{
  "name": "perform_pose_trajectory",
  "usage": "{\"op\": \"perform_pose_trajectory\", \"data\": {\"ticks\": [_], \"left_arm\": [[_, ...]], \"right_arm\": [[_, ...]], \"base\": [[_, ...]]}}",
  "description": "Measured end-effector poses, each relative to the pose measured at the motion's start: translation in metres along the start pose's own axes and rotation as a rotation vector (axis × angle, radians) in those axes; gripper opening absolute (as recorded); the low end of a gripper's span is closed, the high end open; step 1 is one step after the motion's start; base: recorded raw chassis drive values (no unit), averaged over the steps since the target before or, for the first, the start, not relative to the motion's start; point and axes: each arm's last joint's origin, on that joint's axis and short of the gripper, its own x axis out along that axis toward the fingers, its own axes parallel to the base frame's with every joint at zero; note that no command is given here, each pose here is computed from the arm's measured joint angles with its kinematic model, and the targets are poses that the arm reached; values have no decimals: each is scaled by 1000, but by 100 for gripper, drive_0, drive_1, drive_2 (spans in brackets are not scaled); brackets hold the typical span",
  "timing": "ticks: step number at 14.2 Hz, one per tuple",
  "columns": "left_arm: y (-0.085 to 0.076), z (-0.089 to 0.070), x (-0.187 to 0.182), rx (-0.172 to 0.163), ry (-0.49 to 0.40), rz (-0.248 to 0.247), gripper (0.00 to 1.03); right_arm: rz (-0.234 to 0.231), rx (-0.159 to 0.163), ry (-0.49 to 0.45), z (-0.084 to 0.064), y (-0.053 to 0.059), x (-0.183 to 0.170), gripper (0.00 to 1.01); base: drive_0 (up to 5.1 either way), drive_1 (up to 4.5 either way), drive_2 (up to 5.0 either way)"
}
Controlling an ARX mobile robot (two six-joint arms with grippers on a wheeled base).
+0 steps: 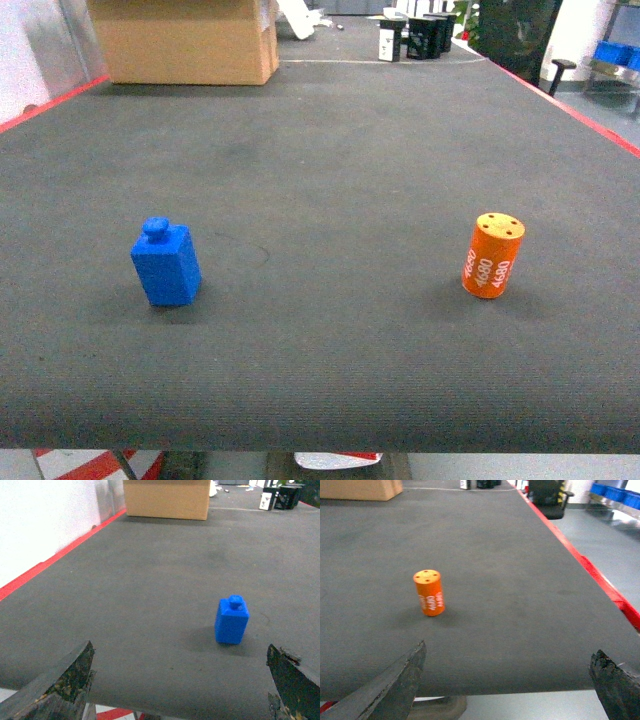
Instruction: Sort blue parts and orange caps into right shelf containers
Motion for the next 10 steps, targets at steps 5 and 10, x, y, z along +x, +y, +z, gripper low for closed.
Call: {"op": "perform_pose_trajectory", "data": {"ticks": [5,10], "left_arm": [[-60,32,121,-54,-32,-29,98],[-94,-16,191,-17,131,-52,98]], "right_arm": [[73,31,-34,38,49,112,98],[69,14,114,7,80,202,98]], "base": [[0,0,0],[0,0,0]]}}
